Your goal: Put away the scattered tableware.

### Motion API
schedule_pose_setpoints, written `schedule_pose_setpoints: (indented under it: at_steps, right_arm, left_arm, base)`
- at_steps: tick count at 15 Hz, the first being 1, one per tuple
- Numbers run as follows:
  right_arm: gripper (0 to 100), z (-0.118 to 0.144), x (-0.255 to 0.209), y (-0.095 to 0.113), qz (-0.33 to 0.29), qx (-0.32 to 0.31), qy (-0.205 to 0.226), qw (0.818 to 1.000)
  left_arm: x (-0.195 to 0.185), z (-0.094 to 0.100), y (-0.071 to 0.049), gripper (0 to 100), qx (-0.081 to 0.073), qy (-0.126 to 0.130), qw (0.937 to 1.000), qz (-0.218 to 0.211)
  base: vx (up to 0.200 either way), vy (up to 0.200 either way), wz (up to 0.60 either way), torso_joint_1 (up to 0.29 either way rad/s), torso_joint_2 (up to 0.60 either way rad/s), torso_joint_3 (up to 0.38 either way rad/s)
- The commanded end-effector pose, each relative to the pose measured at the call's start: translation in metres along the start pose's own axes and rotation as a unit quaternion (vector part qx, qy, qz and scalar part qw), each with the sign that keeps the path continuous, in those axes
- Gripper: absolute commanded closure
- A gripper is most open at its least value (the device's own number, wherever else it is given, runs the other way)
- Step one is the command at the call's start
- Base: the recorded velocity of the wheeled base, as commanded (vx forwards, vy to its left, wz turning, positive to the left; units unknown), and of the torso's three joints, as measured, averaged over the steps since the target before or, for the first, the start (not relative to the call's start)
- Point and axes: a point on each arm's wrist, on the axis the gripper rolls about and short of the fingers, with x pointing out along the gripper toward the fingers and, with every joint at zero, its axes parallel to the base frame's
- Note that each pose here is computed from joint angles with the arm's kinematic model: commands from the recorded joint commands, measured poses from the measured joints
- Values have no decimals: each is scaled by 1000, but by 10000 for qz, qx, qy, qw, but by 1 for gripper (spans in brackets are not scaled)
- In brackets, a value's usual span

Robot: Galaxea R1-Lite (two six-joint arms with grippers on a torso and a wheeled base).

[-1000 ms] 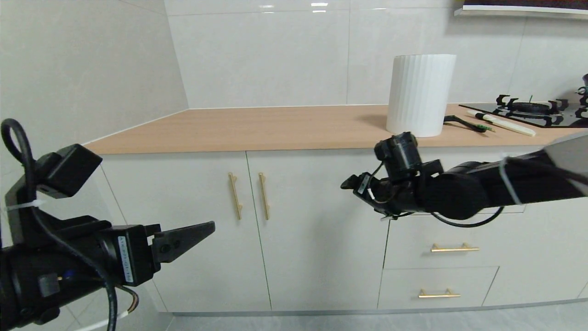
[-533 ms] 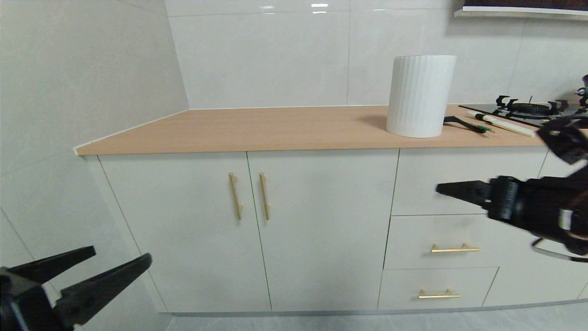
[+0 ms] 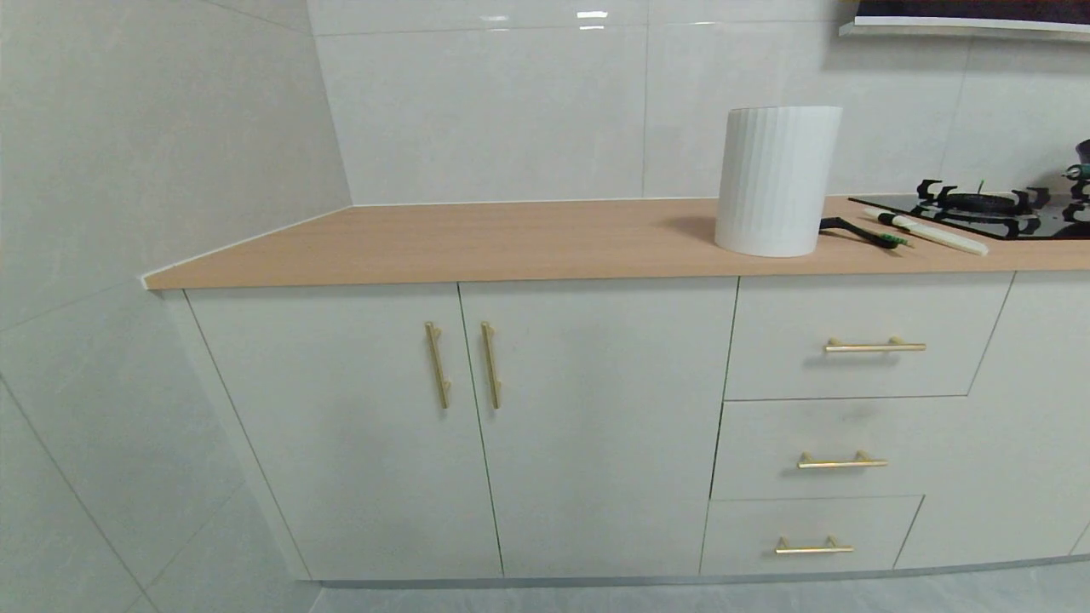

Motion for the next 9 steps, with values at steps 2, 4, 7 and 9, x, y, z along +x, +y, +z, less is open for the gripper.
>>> schedule_pose_setpoints:
  at_steps: [2, 4, 7, 9]
  right_arm:
    - [0, -38, -28, -8, -1448, -404, -154, 9885]
    - [0, -62, -33, -5, -1888, -653, -85, 9798]
    - [0, -97, -21, -7, -1938, -875, 312, 9766]
    - [0, -117, -10, -6, -1477, -822, 208, 9854]
  left_arm:
    - [-16, -27, -1, 0, 211, -307, 9955, 868]
    - [-13, -42, -4, 0, 299, -152, 9906, 1329]
    - [-10, -76, -4, 0, 578, 45, 9880, 1430]
    - [-4, -91, -3, 0, 603, 148, 9885, 1376]
  base:
    - [0, 0, 0, 0, 0, 0]
    - [0, 0, 0, 0, 0, 0]
    - [0, 0, 0, 0, 0, 0]
    - [0, 0, 0, 0, 0, 0]
